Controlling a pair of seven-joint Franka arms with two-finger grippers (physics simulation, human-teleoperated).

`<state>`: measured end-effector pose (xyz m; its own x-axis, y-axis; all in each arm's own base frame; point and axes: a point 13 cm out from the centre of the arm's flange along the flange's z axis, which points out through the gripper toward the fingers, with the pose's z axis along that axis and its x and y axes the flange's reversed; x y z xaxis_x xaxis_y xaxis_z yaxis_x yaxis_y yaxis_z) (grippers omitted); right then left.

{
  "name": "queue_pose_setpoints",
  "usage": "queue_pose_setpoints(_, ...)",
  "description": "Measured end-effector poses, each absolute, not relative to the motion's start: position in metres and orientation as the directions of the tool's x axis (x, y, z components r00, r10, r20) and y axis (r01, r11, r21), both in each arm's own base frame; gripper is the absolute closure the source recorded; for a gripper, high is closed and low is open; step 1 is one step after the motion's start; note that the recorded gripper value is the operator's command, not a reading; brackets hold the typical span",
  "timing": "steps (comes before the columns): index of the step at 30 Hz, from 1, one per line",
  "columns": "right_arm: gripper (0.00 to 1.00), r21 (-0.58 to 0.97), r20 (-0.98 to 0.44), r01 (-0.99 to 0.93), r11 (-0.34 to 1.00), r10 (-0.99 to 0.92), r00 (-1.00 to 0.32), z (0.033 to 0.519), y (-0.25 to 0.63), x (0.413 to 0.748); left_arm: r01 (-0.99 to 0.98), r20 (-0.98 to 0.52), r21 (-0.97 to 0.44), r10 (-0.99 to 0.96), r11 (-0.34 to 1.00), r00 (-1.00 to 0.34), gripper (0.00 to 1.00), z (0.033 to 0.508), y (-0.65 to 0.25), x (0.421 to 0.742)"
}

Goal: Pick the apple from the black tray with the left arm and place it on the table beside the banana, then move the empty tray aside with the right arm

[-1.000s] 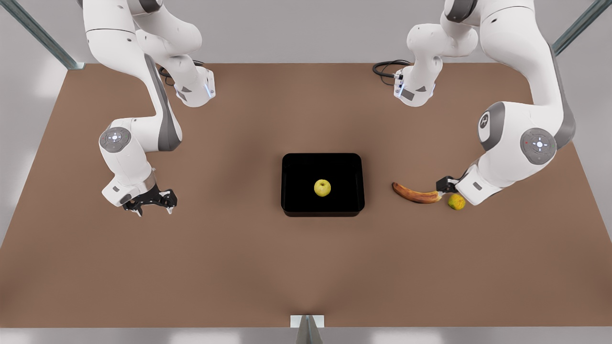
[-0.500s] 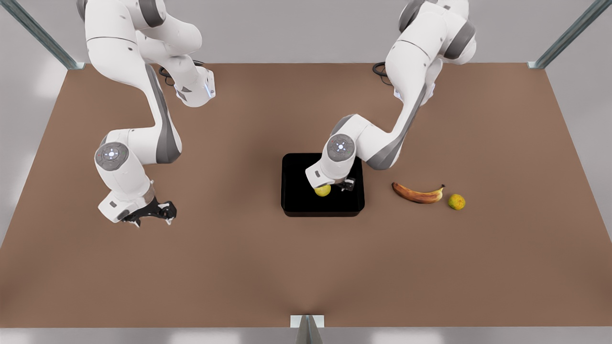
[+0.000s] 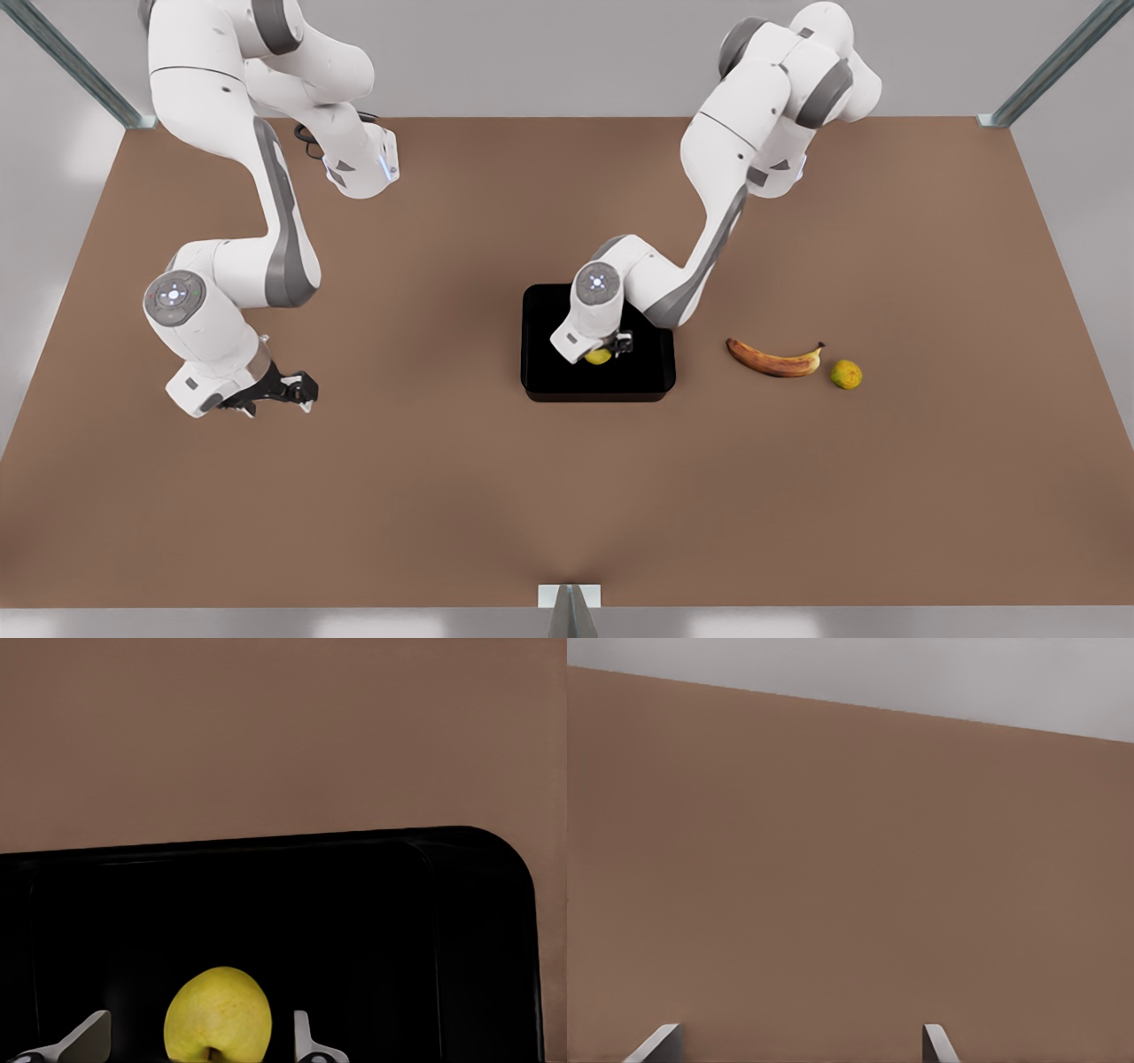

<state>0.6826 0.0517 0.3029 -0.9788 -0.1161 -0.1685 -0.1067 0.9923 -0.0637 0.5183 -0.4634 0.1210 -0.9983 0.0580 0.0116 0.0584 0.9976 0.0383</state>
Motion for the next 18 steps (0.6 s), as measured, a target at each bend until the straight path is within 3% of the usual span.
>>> queue_pose_setpoints(6, 0.0, -0.061, -0.16, -0.103, 0.993, -0.112, -0.981, 0.301, 0.05, 0.681, 0.042, -0.021, 0.082, 0.044, 0.996, -0.999, 0.0, 0.105, -0.449, 0.495)
queue_pose_setpoints(18, 0.0, -0.062, -0.156, -0.106, 0.992, -0.115, -0.981, 0.301, 0.049, 0.68, -0.032, -0.067, 0.052, -0.028, 0.998, -0.997, 0.0, 0.061, -0.453, 0.499)
